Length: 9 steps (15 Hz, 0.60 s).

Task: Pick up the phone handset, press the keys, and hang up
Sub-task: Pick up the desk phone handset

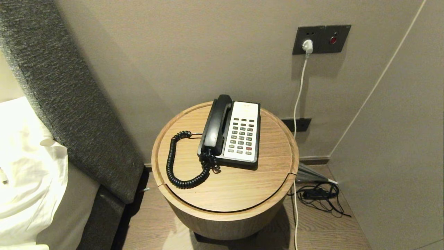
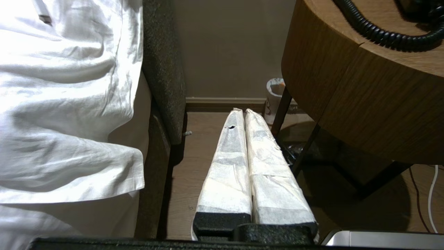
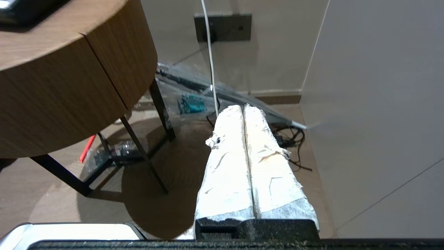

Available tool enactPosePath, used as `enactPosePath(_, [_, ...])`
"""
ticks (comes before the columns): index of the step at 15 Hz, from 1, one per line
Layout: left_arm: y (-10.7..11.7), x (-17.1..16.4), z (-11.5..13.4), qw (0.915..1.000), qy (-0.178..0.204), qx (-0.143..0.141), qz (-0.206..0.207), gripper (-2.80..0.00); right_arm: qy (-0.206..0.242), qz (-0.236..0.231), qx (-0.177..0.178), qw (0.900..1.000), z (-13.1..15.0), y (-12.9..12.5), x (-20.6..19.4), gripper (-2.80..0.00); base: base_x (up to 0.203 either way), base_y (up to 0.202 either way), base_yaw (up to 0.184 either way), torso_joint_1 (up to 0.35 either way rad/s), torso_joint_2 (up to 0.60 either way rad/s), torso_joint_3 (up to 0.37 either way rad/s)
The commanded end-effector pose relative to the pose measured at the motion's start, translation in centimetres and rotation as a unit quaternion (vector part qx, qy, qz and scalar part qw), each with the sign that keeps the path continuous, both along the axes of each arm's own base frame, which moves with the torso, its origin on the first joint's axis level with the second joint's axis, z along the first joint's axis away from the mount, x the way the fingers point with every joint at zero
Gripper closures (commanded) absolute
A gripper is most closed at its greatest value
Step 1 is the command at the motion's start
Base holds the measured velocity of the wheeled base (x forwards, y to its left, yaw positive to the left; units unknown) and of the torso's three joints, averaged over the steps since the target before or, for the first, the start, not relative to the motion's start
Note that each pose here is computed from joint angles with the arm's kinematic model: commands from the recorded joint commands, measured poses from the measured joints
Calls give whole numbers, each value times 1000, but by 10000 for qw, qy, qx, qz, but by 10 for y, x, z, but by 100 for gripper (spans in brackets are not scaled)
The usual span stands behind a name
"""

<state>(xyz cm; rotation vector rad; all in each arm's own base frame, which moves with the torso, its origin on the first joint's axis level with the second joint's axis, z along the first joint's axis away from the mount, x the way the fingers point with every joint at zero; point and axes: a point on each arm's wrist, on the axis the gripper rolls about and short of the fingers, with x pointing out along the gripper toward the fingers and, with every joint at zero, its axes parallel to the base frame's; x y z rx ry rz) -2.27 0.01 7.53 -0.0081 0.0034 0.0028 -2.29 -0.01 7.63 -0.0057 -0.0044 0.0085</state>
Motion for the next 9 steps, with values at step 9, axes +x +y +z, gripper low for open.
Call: enactPosePath(9, [0, 0, -1, 10000, 29, 18, -1, 0, 6, 3, -2, 10000, 0, 0, 0, 0, 0, 0, 0, 3, 2, -192])
